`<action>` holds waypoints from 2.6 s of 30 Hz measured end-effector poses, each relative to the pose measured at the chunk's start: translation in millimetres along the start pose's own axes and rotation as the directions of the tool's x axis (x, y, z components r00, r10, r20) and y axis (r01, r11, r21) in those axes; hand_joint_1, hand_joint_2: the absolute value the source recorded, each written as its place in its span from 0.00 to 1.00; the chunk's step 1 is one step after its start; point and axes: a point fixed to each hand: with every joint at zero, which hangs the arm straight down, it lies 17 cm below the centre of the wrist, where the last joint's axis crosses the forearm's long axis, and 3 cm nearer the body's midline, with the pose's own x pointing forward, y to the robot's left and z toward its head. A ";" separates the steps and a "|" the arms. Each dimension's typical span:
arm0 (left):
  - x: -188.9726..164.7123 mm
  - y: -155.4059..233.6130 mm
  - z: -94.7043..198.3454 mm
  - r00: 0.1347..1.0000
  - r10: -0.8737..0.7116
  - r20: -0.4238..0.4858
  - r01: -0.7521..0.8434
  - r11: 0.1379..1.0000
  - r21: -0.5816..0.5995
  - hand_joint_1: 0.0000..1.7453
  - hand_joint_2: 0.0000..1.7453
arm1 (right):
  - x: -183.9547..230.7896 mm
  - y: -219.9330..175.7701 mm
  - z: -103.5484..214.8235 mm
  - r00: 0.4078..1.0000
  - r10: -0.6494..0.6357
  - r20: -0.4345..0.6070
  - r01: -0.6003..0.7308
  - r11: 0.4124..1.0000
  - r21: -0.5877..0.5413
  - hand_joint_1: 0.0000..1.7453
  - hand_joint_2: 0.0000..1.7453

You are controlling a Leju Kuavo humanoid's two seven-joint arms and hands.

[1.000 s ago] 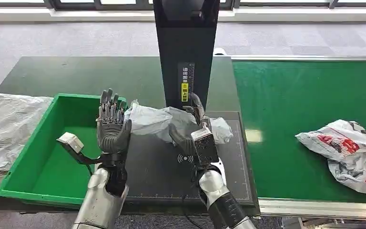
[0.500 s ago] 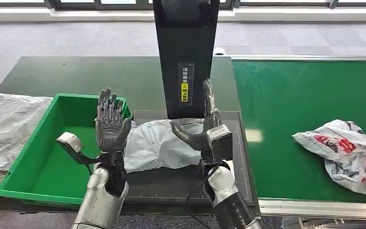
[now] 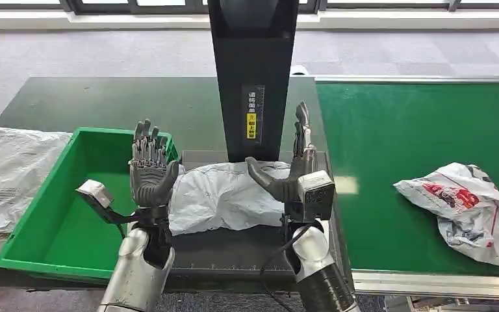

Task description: Moved the parcel from conveyor to table for the left to box.

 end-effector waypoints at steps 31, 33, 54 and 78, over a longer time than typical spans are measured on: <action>-93.7 -107.0 37.6 0.731 -0.668 0.135 0.642 0.607 -0.468 0.00 1.00 | 166.9 -118.4 -2.6 0.798 0.524 0.297 -0.330 0.793 -0.512 0.00 1.00; -103.4 -104.4 44.4 0.728 -0.675 0.117 0.635 0.600 -0.486 0.00 1.00 | 173.5 -122.2 -1.8 0.794 0.525 0.306 -0.320 0.789 -0.524 0.00 1.00; -140.2 -95.9 70.9 0.672 -0.738 0.058 0.624 0.523 -0.581 0.00 1.00 | 180.8 -132.8 1.1 0.782 0.545 0.303 -0.323 0.770 -0.550 0.00 1.00; -215.0 -27.6 103.3 0.165 -0.985 0.055 0.689 0.075 -0.721 0.00 1.00 | 185.7 -141.7 5.3 0.766 0.570 0.295 -0.338 0.749 -0.570 0.00 1.00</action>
